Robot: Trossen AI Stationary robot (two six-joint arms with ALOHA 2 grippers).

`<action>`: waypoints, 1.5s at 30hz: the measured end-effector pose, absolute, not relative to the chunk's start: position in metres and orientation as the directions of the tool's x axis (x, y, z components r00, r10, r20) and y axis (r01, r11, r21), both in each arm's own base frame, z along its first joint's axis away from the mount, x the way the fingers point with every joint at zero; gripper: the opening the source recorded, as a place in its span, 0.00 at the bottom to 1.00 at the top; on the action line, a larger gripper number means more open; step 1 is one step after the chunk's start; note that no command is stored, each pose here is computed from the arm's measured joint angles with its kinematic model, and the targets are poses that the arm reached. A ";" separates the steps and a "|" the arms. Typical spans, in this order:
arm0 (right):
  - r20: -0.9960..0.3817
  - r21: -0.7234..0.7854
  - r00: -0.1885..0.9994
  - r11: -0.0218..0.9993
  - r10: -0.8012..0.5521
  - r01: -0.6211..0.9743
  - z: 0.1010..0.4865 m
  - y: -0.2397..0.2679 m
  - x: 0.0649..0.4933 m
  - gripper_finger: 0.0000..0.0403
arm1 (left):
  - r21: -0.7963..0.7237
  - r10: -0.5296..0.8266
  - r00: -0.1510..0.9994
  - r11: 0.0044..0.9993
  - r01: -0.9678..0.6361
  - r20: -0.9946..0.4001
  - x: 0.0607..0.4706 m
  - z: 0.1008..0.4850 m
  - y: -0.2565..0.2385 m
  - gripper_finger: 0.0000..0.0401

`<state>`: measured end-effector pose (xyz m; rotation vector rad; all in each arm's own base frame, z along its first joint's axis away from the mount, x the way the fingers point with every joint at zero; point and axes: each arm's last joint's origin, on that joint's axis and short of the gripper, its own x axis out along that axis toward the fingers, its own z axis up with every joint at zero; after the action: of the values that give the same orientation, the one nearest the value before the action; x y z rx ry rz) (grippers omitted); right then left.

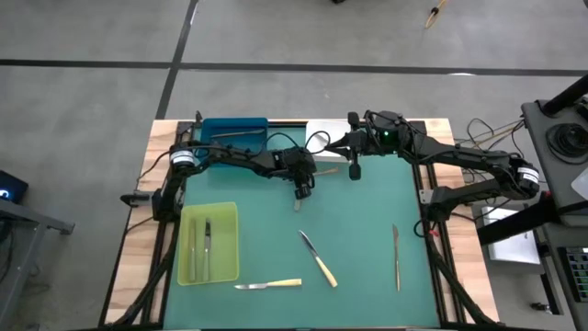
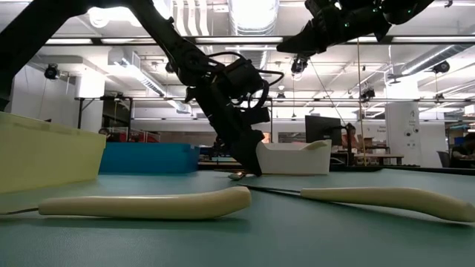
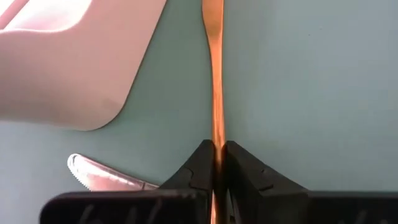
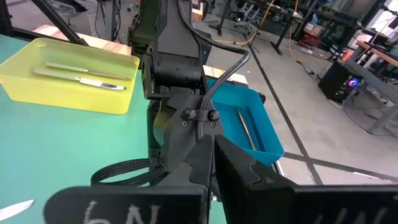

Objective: Sort silverware by color (type)
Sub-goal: Put the left gold knife into the blue bin

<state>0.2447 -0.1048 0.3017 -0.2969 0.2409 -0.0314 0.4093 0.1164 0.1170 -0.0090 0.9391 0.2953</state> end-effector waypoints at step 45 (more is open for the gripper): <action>-0.264 -0.286 0.962 0.958 -0.064 -0.014 0.298 -0.105 0.244 0.02 | 0.050 0.099 0.717 0.995 -0.089 -0.690 0.273 0.290 0.084 0.01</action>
<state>0.2438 -0.1050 0.2980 -0.2897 0.2750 -0.0257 0.2735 0.0843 0.2900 0.0135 0.7647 0.1043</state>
